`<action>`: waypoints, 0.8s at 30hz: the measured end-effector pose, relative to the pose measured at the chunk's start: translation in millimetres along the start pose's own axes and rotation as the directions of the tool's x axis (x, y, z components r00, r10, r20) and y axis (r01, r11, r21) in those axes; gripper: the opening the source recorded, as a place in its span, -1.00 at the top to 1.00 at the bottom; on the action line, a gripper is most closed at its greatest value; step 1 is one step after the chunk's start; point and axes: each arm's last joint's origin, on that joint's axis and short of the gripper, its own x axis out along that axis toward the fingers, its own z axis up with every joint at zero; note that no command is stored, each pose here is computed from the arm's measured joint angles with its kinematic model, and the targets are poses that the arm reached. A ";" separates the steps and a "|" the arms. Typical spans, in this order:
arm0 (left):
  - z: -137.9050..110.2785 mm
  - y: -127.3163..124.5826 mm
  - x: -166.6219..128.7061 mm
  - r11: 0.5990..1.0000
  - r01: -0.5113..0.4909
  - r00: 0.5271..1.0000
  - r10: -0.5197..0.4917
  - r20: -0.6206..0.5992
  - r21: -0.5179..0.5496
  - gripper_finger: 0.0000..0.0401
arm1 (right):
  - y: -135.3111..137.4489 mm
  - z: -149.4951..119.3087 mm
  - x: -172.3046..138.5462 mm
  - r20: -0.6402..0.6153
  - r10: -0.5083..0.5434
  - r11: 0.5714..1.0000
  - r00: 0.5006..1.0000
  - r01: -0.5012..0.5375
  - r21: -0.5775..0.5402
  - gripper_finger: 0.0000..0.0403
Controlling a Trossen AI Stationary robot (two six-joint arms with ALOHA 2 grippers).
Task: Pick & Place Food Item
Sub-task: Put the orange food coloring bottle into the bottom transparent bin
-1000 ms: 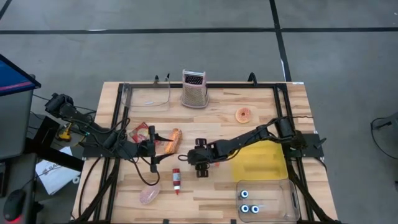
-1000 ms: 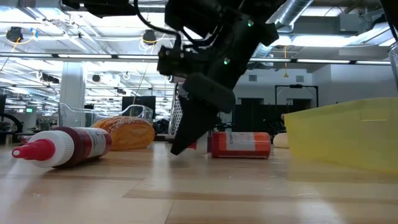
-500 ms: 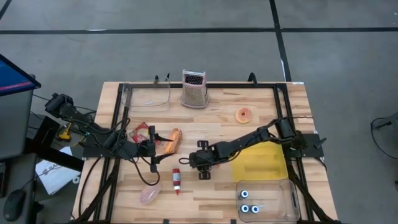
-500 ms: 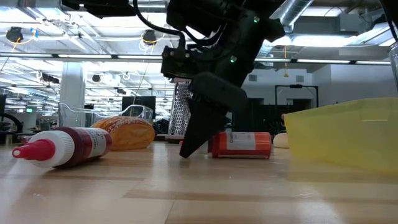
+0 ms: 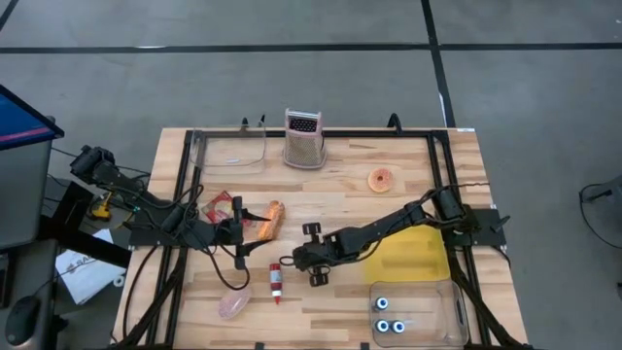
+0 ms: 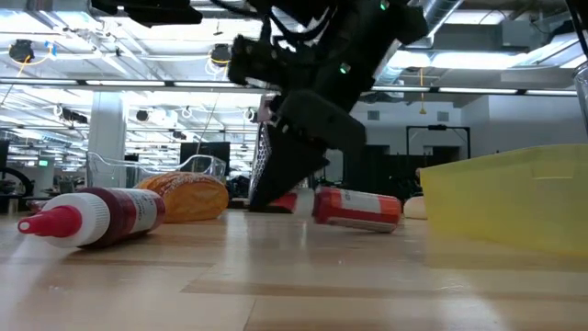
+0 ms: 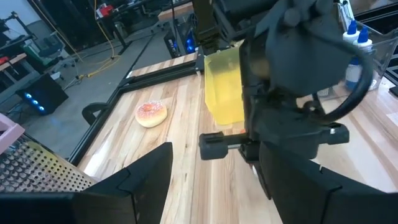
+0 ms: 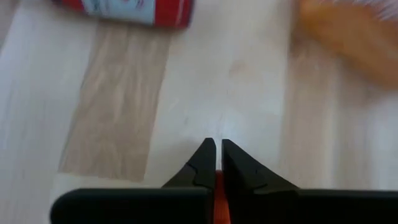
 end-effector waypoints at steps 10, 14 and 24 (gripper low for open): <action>-0.2 0.0 0.0 1.000 0.000 1.000 0.000 -0.002 -0.002 -0.18 | 27.0 32.2 -62.9 0.165 -0.107 0.989 0.980 0.122 -0.081 0.99; -0.5 0.0 0.0 1.000 0.000 1.000 0.000 -0.002 -0.005 -0.18 | 41.3 34.8 -102.0 0.227 -0.215 0.969 0.950 0.236 -0.068 0.99; 0.2 0.0 0.1 1.000 0.000 1.000 0.000 0.004 -0.011 -0.18 | 64.6 25.4 -129.9 0.200 -0.061 0.987 0.978 0.090 -0.137 0.99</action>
